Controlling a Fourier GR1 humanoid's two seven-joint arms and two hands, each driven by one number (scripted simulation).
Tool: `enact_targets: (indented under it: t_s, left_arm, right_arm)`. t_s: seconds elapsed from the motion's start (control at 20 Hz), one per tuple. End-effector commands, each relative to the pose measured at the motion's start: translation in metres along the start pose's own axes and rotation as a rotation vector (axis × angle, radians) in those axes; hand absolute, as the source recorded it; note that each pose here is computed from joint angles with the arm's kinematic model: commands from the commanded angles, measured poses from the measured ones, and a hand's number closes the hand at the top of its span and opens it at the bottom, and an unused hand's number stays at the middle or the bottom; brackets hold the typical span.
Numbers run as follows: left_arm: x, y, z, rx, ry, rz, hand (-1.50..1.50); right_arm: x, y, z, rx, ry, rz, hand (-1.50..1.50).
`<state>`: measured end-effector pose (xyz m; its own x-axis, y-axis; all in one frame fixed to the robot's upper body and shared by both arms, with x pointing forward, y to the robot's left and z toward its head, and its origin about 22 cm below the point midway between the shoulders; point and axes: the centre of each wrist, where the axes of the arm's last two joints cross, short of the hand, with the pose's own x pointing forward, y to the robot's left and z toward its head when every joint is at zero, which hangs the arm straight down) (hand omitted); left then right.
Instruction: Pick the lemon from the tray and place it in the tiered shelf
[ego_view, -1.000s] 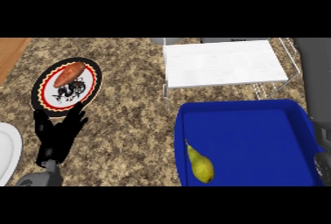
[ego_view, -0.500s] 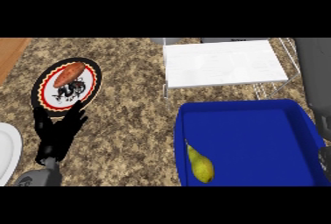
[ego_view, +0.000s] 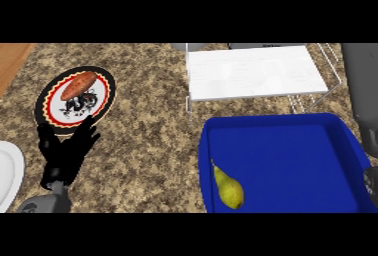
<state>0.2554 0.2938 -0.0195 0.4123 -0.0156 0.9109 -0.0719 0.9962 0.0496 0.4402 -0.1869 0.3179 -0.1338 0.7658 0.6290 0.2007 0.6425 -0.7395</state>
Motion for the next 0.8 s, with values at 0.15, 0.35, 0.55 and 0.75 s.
enact_targets:
  t_s: [0.15,0.35,0.55,0.75]
  left_arm:
    - [-0.008,-0.017,-0.010,-0.010,0.011,0.003,0.00]
    - [-0.003,-0.007,-0.001,0.014,0.017,-0.001,0.00]
    - [-0.003,0.001,-0.009,-0.007,0.028,0.017,0.00]
    - [-0.001,0.013,0.004,-0.002,0.036,0.003,0.00]
  right_arm:
    - [0.007,-0.002,-0.002,-0.061,0.040,-0.235,-1.50]
    - [0.003,-0.017,-0.003,-0.073,0.062,-0.403,-1.50]
    - [0.022,-0.042,-0.006,-0.110,0.104,-0.569,-1.50]
    - [-0.010,-0.047,-0.003,-0.274,0.111,-0.593,-1.50]
